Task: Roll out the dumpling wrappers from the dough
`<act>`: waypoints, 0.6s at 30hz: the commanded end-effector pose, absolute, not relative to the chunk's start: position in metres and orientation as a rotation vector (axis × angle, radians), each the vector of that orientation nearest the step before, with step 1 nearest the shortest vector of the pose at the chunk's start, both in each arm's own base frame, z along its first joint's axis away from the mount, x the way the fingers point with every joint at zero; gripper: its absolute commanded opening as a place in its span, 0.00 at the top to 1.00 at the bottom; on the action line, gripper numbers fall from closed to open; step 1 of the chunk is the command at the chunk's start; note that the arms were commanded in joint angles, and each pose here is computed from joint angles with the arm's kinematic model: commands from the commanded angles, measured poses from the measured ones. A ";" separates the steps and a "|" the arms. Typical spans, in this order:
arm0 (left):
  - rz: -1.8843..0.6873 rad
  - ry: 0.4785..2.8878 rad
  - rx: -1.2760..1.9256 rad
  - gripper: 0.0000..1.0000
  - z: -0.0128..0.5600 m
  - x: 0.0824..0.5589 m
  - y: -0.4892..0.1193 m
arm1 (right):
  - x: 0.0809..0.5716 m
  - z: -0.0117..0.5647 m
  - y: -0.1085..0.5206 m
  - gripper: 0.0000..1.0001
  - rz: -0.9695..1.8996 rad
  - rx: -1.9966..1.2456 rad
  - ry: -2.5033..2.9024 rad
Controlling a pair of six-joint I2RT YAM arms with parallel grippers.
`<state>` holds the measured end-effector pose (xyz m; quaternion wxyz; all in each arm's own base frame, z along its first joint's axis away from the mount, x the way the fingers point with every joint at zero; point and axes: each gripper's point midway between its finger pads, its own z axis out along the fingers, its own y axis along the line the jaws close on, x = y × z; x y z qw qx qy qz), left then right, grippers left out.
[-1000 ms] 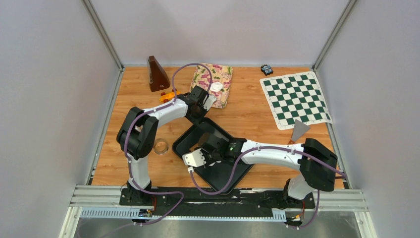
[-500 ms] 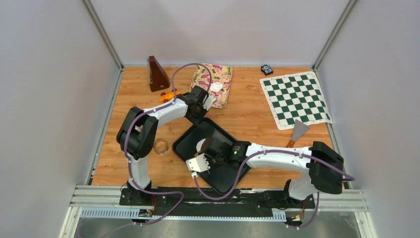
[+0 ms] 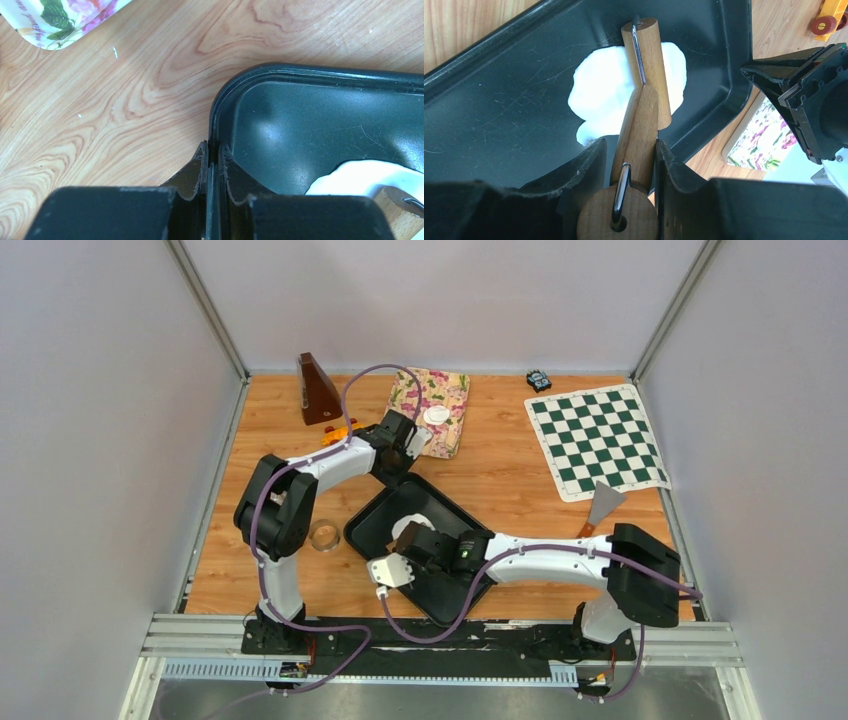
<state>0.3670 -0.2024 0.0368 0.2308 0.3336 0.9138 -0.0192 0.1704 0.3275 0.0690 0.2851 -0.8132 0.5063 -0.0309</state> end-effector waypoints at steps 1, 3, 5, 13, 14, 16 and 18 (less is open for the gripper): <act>-0.028 2.394 0.852 1.00 0.072 0.393 -0.205 | 0.094 -0.012 0.215 1.00 0.036 -2.608 1.762; -0.028 2.396 0.852 1.00 0.071 0.393 -0.205 | 0.086 -0.007 0.209 1.00 0.064 -2.640 1.766; -0.026 2.397 0.852 1.00 0.071 0.393 -0.206 | 0.075 0.002 0.201 1.00 0.109 -2.691 1.754; -0.021 2.400 0.854 1.00 0.070 0.393 -0.206 | 0.047 0.021 0.172 1.00 0.158 -2.846 1.766; -0.022 2.401 0.855 1.00 0.070 0.393 -0.205 | 0.047 0.020 0.171 1.00 0.150 -2.846 1.771; -0.022 2.399 0.854 1.00 0.071 0.393 -0.205 | 0.047 0.019 0.171 1.00 0.151 -2.847 1.776; -0.024 2.399 0.855 1.00 0.071 0.393 -0.205 | 0.051 0.017 0.179 1.00 0.143 -2.816 1.762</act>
